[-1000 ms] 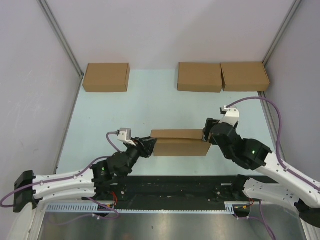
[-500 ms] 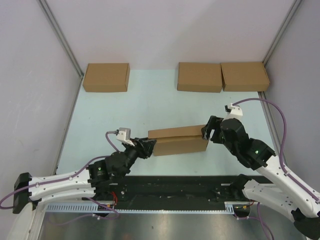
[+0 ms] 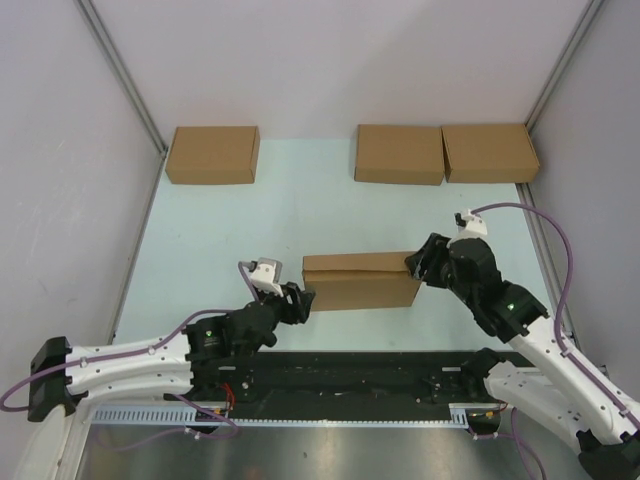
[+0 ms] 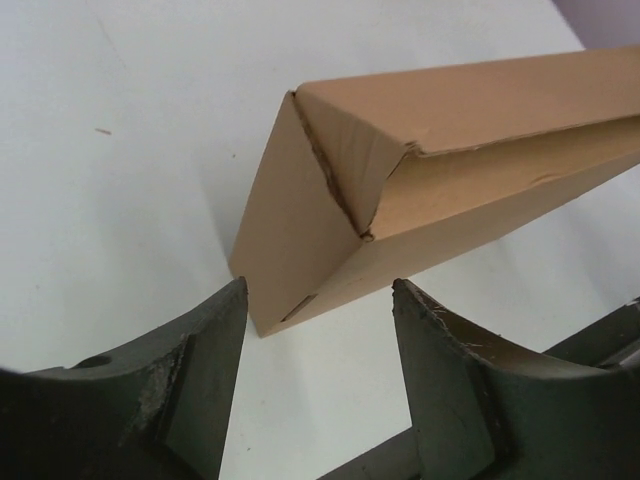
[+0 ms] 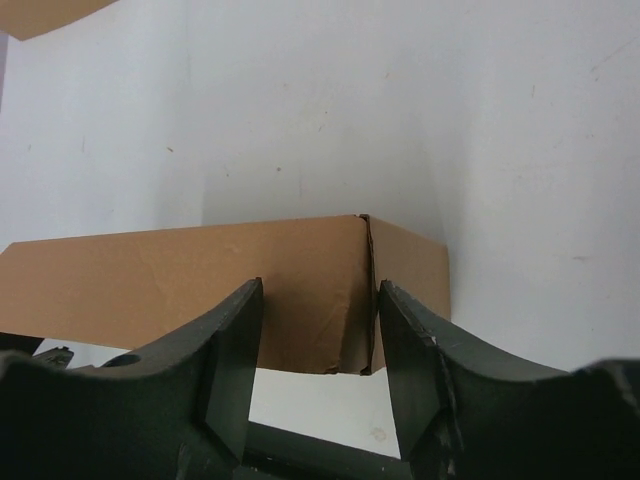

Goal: Fold the paper box

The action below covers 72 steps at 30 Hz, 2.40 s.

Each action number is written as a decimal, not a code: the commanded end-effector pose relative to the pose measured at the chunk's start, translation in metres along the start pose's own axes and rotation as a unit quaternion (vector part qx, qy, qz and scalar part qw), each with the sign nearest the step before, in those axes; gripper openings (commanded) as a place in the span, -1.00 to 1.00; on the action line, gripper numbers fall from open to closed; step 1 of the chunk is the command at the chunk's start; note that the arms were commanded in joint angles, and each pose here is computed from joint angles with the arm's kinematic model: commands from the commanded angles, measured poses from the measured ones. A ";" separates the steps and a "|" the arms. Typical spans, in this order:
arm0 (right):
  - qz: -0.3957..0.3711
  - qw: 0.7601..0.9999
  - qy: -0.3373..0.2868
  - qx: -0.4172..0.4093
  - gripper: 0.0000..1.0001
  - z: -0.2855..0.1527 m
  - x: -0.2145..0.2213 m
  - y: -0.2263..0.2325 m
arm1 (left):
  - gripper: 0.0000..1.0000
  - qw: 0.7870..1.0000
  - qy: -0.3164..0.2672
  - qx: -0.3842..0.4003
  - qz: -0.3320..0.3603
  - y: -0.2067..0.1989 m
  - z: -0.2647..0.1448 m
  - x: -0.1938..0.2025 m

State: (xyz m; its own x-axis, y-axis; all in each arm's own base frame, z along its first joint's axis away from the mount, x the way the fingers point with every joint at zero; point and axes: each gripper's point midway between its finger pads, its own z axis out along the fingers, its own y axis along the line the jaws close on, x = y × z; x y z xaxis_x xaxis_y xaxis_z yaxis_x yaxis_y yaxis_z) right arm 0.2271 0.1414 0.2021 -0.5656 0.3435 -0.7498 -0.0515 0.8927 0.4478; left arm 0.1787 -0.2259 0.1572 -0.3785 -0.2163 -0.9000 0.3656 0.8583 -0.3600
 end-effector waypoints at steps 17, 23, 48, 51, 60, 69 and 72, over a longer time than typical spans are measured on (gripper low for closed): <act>-0.006 0.999 0.034 0.023 -0.01 0.006 0.032 -0.027 | 0.71 0.998 -0.029 -0.041 -0.040 0.026 -0.037 -0.047; -0.008 0.999 0.029 0.022 0.11 0.004 0.030 -0.028 | 0.91 0.991 -0.090 0.002 -0.094 0.021 -0.049 -0.076; -0.010 0.999 0.036 0.006 0.29 0.003 0.031 -0.023 | 0.97 0.948 0.007 0.221 -0.230 -0.031 0.003 -0.078; -0.010 0.999 0.038 0.006 0.29 0.004 0.033 -0.025 | 0.91 0.946 0.018 0.218 -0.238 -0.029 0.005 -0.073; -0.008 0.999 0.038 0.004 0.29 0.005 0.036 -0.026 | 0.49 0.943 0.054 0.203 -0.259 -0.021 0.016 -0.049; -0.008 0.999 0.037 0.005 0.29 0.004 0.035 -0.026 | 0.21 0.941 0.065 0.192 -0.270 -0.013 0.020 -0.037; -0.008 0.999 0.037 0.006 0.29 0.004 0.035 -0.026 | 0.10 0.941 0.070 0.189 -0.272 -0.010 0.021 -0.032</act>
State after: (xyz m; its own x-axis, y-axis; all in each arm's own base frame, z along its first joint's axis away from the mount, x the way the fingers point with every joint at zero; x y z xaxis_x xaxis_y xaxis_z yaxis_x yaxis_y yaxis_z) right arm 0.2284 0.1349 0.1927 -0.5347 0.3858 -0.7518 -0.0567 0.8713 0.4875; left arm 0.2132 -0.2334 0.1926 -0.6522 -0.5152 -0.5560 0.3580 0.4372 -0.8250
